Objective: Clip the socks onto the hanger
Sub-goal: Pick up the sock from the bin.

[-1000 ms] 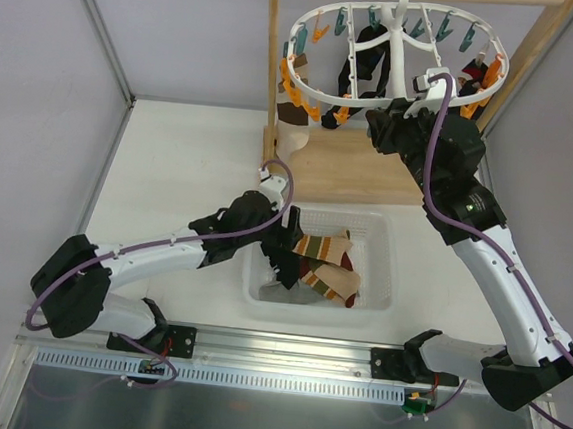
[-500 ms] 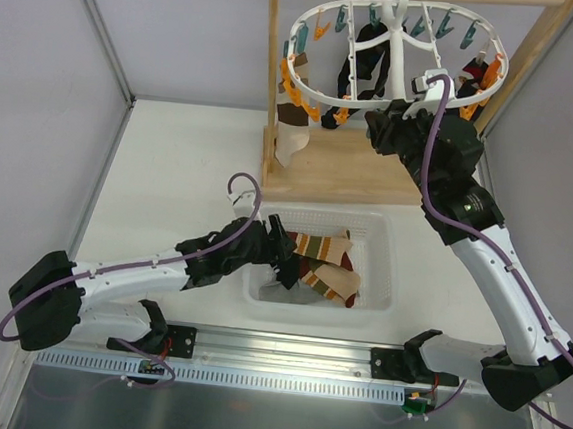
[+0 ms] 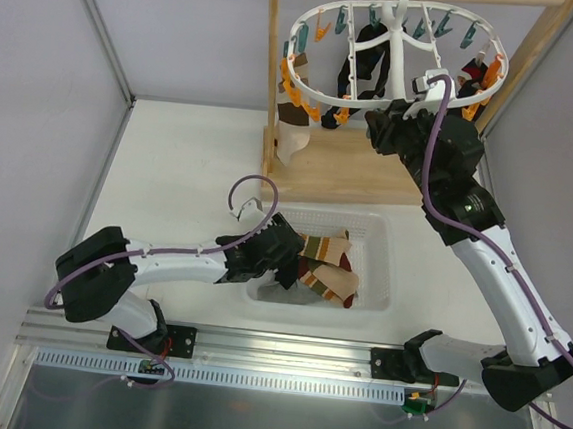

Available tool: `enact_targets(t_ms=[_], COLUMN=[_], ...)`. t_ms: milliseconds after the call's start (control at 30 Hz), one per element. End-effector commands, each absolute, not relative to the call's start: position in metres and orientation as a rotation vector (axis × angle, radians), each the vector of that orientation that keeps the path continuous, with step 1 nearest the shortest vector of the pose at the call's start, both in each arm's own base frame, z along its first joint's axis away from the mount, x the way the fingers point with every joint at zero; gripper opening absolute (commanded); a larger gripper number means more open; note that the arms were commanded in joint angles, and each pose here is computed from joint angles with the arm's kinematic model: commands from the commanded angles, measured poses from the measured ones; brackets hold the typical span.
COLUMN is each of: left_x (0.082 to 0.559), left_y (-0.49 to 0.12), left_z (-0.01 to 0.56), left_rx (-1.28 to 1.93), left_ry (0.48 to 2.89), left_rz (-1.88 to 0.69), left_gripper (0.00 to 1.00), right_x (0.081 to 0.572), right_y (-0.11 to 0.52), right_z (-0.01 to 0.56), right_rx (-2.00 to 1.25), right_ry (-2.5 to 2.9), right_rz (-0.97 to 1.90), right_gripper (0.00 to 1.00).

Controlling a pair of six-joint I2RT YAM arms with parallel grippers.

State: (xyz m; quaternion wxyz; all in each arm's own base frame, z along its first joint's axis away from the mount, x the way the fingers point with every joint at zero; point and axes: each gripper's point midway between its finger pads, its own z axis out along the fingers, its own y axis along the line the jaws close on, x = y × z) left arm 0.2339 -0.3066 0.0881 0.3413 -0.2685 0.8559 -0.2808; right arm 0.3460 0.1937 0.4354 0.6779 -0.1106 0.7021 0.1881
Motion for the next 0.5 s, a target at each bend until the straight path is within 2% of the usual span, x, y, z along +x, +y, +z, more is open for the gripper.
enact_targets(t_ms=[0, 467], left_x=[0.252, 0.266], left_y=[-0.303, -0.303], left_z=[0.095, 0.081], left_rx=[-0.817, -0.91], left_ry=[2.132, 2.099], left_rz=[-0.654, -0.517], left_gripper=[0.59, 0.57], right_x=[0.333, 0.332], right_y=[0.192, 0.191], right_z=[0.446, 0.447], right_rx=[-0.245, -0.248], right_ry=[1.548, 1.544], right_rz=[0.464, 0.456], right_gripper=[0.01, 0.01])
